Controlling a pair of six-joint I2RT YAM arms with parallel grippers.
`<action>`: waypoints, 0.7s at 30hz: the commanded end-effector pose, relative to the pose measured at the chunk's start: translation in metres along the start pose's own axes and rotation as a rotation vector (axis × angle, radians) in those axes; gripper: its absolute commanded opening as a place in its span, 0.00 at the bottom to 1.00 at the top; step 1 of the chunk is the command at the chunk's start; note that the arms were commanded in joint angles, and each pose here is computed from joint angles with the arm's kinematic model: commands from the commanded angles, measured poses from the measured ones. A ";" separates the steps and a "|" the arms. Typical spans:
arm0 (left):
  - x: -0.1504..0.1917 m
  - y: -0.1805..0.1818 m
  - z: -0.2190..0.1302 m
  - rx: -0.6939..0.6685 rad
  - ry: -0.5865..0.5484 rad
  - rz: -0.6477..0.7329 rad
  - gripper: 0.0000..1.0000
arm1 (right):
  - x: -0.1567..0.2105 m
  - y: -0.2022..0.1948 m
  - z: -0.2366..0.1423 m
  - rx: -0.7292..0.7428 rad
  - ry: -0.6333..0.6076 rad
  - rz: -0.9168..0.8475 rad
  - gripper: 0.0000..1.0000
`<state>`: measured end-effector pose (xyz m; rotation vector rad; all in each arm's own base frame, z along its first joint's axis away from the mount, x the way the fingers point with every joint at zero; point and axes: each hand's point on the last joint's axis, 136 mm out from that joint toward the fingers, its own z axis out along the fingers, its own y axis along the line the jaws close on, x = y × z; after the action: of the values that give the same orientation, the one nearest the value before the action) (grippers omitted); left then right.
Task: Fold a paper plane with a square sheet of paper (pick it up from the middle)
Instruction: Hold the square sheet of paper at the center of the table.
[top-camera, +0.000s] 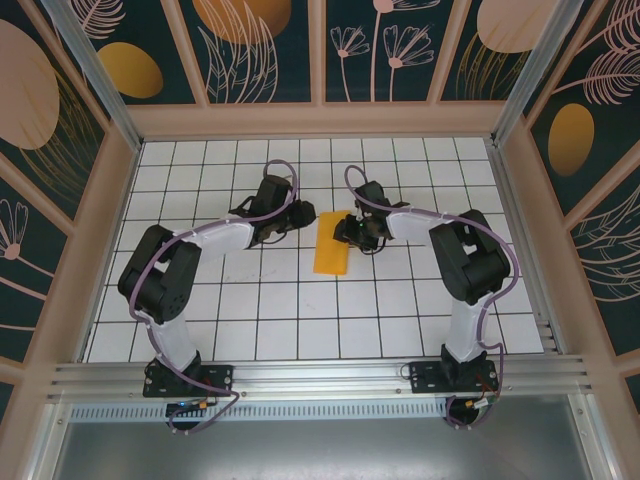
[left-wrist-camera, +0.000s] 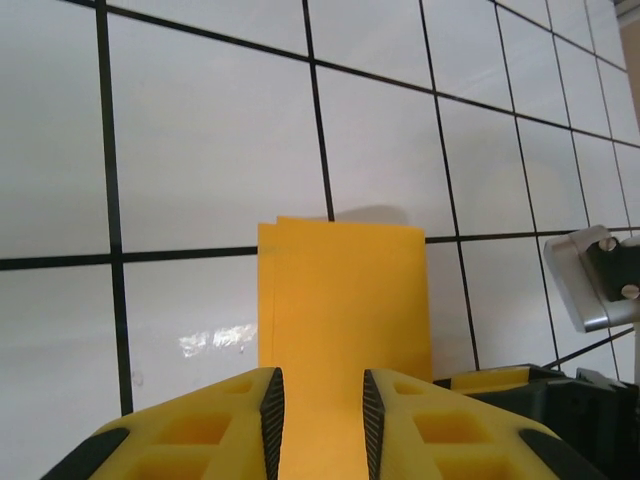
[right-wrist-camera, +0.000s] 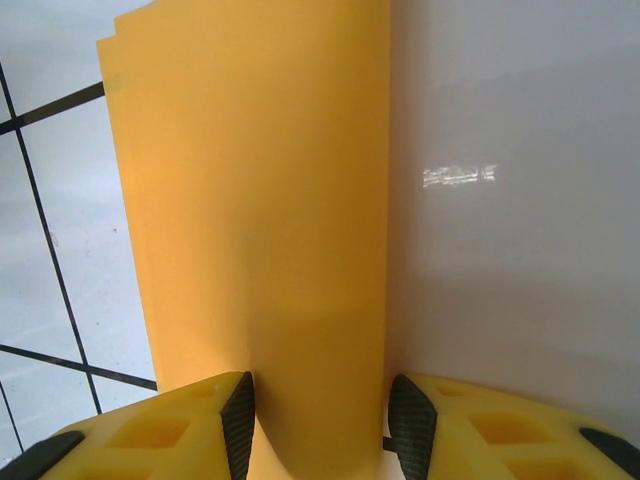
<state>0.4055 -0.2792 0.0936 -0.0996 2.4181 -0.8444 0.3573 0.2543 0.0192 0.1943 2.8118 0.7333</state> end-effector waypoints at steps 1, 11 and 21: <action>0.001 0.000 0.000 0.020 -0.005 -0.005 0.30 | 0.032 -0.047 0.033 0.160 0.091 -0.004 0.46; 0.012 -0.003 0.014 0.082 0.032 -0.023 0.24 | 0.037 -0.055 0.045 0.211 0.124 -0.028 0.46; 0.023 0.002 0.027 0.095 0.074 -0.056 0.17 | 0.041 -0.069 0.052 0.274 0.137 0.005 0.47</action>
<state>0.4014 -0.2949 0.0706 -0.0960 2.4470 -0.9624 0.3569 0.2546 0.0116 0.1540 2.8712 0.6369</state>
